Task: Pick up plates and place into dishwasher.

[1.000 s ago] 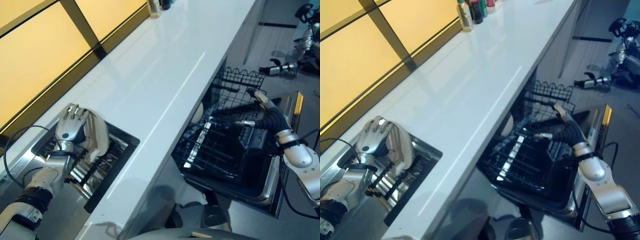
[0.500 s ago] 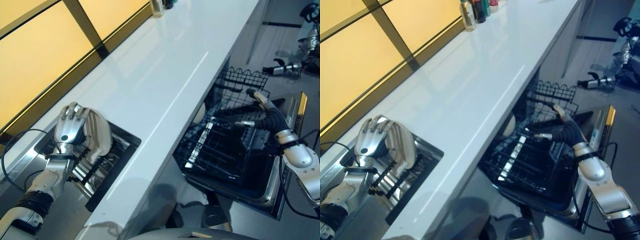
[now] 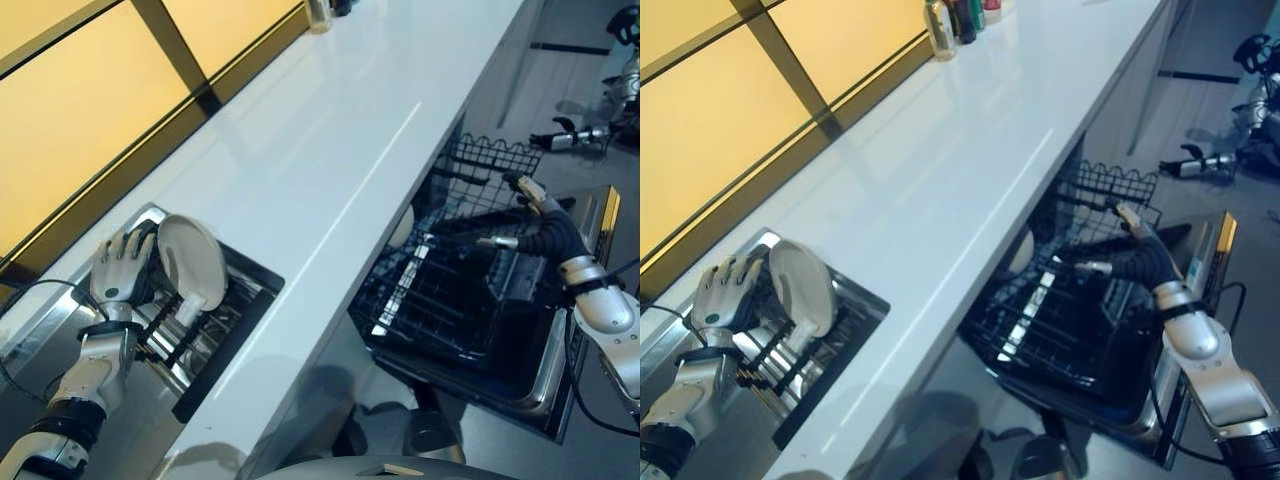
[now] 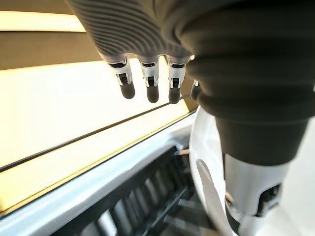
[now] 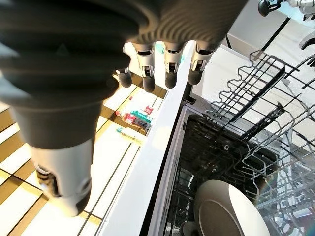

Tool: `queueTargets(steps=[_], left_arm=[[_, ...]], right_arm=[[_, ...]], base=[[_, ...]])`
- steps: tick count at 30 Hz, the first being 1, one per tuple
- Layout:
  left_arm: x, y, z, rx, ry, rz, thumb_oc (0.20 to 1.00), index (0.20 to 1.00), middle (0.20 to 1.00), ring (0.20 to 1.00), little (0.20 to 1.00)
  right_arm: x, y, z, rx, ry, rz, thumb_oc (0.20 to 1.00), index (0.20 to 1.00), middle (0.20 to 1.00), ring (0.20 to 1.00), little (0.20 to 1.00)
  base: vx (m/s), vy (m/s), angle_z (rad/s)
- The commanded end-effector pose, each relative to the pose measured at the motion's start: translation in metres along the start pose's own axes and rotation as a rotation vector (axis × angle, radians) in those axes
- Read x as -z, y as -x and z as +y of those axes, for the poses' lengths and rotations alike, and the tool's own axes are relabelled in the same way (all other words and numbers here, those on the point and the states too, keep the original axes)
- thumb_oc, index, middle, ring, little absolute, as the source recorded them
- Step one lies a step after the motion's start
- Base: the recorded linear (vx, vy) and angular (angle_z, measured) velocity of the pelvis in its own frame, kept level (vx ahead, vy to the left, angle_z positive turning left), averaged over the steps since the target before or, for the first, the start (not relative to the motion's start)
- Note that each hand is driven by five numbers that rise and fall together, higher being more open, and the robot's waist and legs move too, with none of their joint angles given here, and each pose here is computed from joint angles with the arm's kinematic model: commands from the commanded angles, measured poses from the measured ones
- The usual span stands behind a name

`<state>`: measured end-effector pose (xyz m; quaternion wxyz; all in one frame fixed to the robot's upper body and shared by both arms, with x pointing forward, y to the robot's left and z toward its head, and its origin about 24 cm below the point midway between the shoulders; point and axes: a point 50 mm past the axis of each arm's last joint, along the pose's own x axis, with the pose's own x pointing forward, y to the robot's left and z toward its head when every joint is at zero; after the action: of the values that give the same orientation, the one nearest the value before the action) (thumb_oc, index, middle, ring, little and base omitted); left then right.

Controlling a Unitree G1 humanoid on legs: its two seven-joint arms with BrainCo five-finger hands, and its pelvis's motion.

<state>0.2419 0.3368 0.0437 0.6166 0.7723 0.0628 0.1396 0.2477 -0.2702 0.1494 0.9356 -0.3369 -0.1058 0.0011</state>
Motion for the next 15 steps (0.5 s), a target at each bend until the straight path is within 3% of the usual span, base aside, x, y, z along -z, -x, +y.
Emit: queueTargets(steps=[1,9,15], left_arm=[[0.032,-0.019,0.036,-0.149,-0.042,0.082,1.0,1.0,1.0,1.0,1.0],[0.014,-0.03,0.059,-0.343,-0.022,-0.015,1.0,1.0,1.0,1.0,1.0],[0.018,-0.035,0.067,-0.433,-0.033,0.043,1.0,1.0,1.0,1.0,1.0]], right_arm=[[-0.019,-0.003,-0.008,0.042,-0.005,-0.102,1.0,1.0,1.0,1.0,1.0],[-0.017,-0.005,-0.005,0.036,0.006,-0.095,1.0,1.0,1.0,1.0,1.0],[-0.015,-0.004,-0.007,0.04,0.008,-0.094,1.0,1.0,1.0,1.0,1.0]], base=[[0.0,0.0,0.0],[-0.01,0.011,0.05],[0.0,-0.002,-0.01]])
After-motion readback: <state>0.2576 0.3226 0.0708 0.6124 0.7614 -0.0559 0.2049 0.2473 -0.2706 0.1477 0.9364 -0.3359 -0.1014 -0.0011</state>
